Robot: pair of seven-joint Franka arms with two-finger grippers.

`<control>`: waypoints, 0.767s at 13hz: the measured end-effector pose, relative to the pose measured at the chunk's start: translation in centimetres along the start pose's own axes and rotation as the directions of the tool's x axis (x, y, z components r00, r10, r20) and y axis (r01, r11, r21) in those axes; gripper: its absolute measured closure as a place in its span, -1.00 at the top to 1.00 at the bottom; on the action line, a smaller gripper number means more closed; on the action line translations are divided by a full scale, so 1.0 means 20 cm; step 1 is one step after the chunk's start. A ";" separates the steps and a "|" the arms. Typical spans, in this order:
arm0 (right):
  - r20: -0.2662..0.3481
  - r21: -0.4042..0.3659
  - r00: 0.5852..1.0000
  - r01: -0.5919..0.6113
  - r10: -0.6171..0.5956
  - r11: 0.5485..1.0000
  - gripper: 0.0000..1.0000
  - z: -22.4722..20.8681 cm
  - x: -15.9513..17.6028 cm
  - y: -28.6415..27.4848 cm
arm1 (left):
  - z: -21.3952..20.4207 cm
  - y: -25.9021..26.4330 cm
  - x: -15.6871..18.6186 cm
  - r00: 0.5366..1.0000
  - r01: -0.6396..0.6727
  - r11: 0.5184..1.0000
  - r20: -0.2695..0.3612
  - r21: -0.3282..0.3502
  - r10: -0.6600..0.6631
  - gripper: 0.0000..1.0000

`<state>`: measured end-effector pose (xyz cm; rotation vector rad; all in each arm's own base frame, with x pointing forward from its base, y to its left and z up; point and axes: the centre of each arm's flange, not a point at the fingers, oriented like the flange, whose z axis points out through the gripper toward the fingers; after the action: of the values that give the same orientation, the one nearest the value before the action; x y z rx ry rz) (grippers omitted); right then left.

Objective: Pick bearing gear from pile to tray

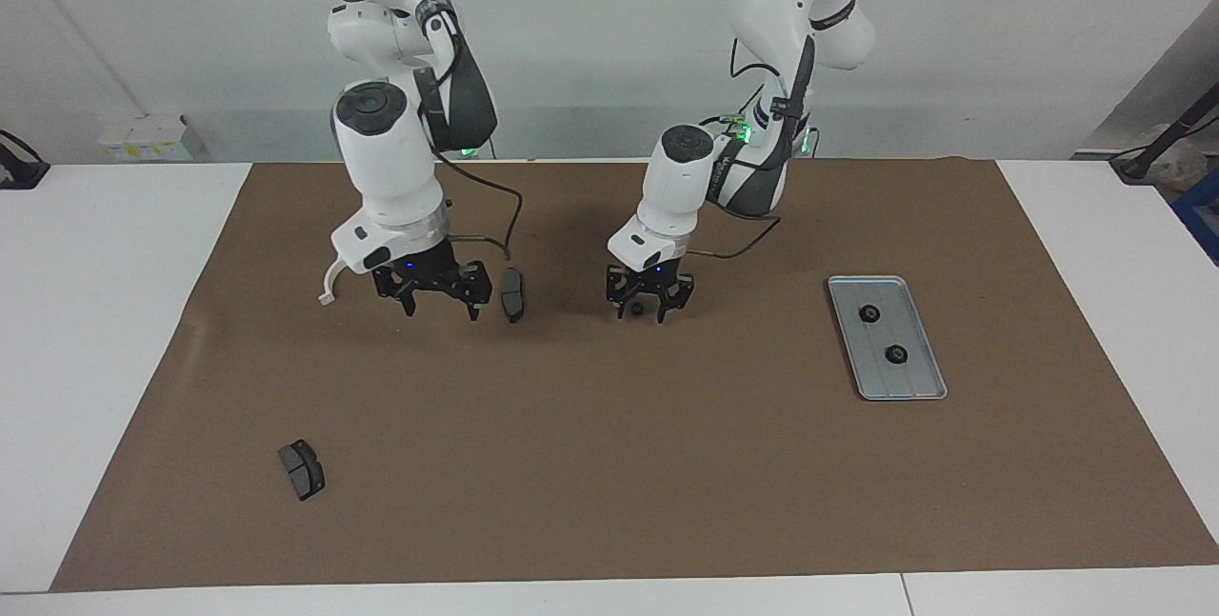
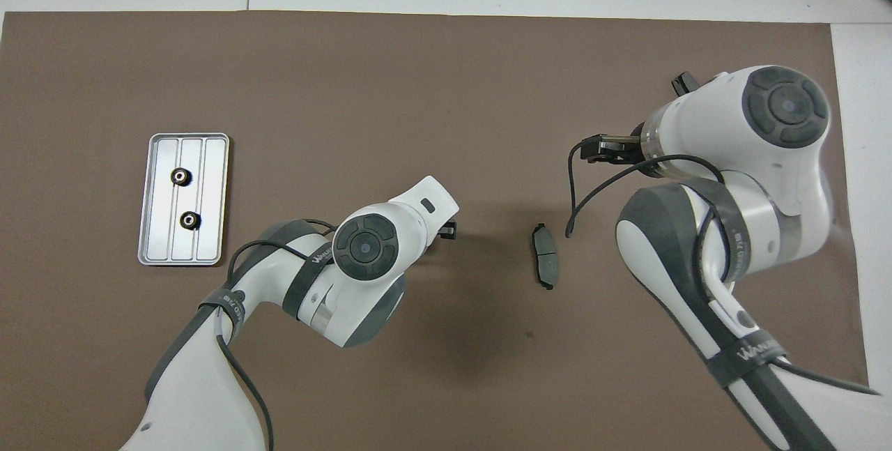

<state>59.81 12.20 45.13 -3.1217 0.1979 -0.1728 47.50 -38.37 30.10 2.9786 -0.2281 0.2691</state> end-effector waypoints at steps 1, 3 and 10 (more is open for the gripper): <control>0.002 -0.004 1.000 -0.001 0.001 1.000 1.00 -0.06 0.01 0.05 | 0.02 0.01 -0.03 1.000 -0.009 1.000 0.017 0.007 0.008 0.37; 0.000 -0.012 1.000 0.001 -0.001 1.000 1.00 -0.24 0.03 0.15 | 0.03 0.02 -0.06 0.999 -0.017 1.000 0.049 0.023 0.016 0.25; 0.051 -0.032 0.988 0.146 -0.144 0.989 1.00 -0.67 -0.02 0.38 | 0.02 0.03 -0.08 0.997 -0.028 0.999 0.073 0.036 0.025 -0.25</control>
<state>56.90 4.64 58.28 -3.1713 -0.0276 -0.0945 45.88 -38.87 29.47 3.0275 -0.2739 0.1703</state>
